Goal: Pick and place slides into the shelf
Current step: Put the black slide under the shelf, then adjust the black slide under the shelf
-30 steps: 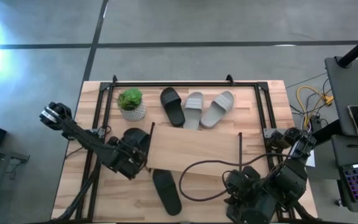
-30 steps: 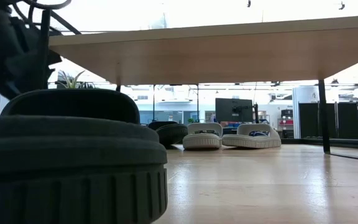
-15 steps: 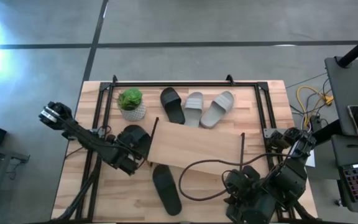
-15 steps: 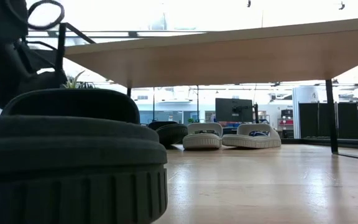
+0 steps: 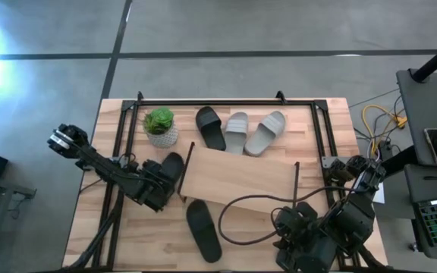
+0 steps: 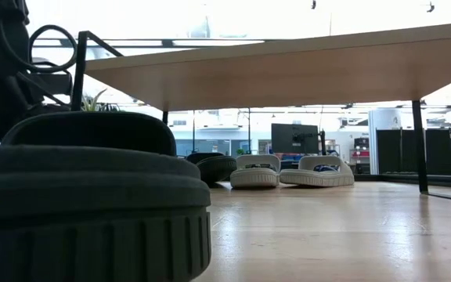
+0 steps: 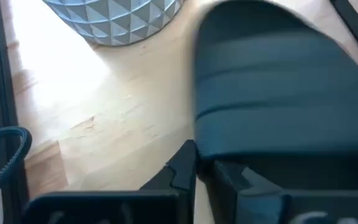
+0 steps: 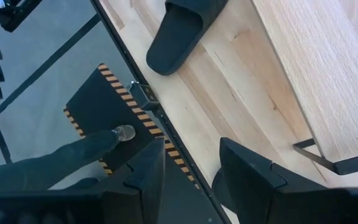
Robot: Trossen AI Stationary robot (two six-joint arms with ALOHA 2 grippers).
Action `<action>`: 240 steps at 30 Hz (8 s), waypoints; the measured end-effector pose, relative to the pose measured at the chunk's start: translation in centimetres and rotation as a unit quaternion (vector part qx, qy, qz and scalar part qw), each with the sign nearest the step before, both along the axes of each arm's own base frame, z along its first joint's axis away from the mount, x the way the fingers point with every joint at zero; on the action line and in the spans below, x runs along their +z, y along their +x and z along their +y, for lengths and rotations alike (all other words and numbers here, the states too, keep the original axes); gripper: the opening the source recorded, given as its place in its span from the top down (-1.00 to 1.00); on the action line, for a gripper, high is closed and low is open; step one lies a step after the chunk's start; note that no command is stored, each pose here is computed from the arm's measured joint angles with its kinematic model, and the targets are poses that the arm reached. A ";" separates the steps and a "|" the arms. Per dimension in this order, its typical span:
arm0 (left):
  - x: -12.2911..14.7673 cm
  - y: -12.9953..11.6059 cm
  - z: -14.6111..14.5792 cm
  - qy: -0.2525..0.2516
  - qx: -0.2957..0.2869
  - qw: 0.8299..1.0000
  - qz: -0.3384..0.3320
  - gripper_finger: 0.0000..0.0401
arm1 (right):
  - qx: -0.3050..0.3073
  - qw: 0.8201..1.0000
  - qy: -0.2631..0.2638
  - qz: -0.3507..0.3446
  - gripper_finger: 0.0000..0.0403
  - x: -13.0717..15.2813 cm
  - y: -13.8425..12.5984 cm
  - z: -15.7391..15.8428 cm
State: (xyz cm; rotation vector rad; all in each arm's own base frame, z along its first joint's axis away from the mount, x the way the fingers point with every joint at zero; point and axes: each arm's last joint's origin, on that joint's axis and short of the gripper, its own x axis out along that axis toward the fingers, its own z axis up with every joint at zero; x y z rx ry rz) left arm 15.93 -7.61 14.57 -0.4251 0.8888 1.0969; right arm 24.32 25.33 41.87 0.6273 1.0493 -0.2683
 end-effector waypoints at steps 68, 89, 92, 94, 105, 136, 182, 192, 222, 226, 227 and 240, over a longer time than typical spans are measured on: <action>13.1 10.3 -27.4 -0.189 -0.028 0.960 -0.204 1.00 | 0.012 0.991 -0.094 -0.091 0.38 0.5 -1.5 0.9; 11.2 20.8 -18.7 -0.184 0.112 0.937 -0.276 1.00 | 0.127 0.970 -0.099 -0.181 0.49 5.4 -8.8 -0.5; 10.5 21.3 -17.6 -0.185 0.128 0.940 -0.255 1.00 | 0.128 0.968 -0.093 -0.196 0.51 6.1 -9.7 -1.2; 10.0 21.6 -17.0 -0.187 0.137 0.942 -0.245 1.00 | 0.134 0.966 -0.093 -0.198 0.53 6.3 -10.0 -1.3; 7.0 22.1 -14.9 -0.186 0.178 0.946 -0.197 1.00 | 0.179 0.962 -0.112 -0.174 0.53 5.4 -9.9 -0.6; 11.7 23.8 -18.2 -0.275 -0.025 0.915 -0.293 0.03 | 0.151 0.982 -0.075 -0.085 0.53 2.1 -10.1 0.5; 17.2 13.3 -28.7 -0.171 -0.297 0.891 -0.299 1.00 | -0.037 0.989 0.139 -0.044 0.96 -11.9 -9.2 8.2; 12.8 11.4 -28.7 -0.229 -0.131 0.917 -0.298 1.00 | -0.045 0.993 0.109 0.008 0.96 -14.2 -6.9 7.0; 4.2 8.6 -23.8 -0.135 0.009 0.987 -0.087 1.00 | -0.083 0.992 0.063 -0.073 0.96 -15.9 -0.6 5.3; 2.7 8.6 -22.9 -0.121 0.016 0.989 -0.078 1.00 | -0.100 0.989 0.062 -0.085 0.96 -15.8 -0.5 5.2; 2.4 8.6 -22.8 -0.120 0.018 0.990 -0.078 1.00 | -0.099 0.989 0.062 -0.086 0.96 -15.8 -0.6 5.3; -0.7 11.0 -19.9 -0.122 -0.017 0.989 -0.082 1.00 | -0.081 0.992 0.051 -0.086 0.96 -15.8 -1.5 5.8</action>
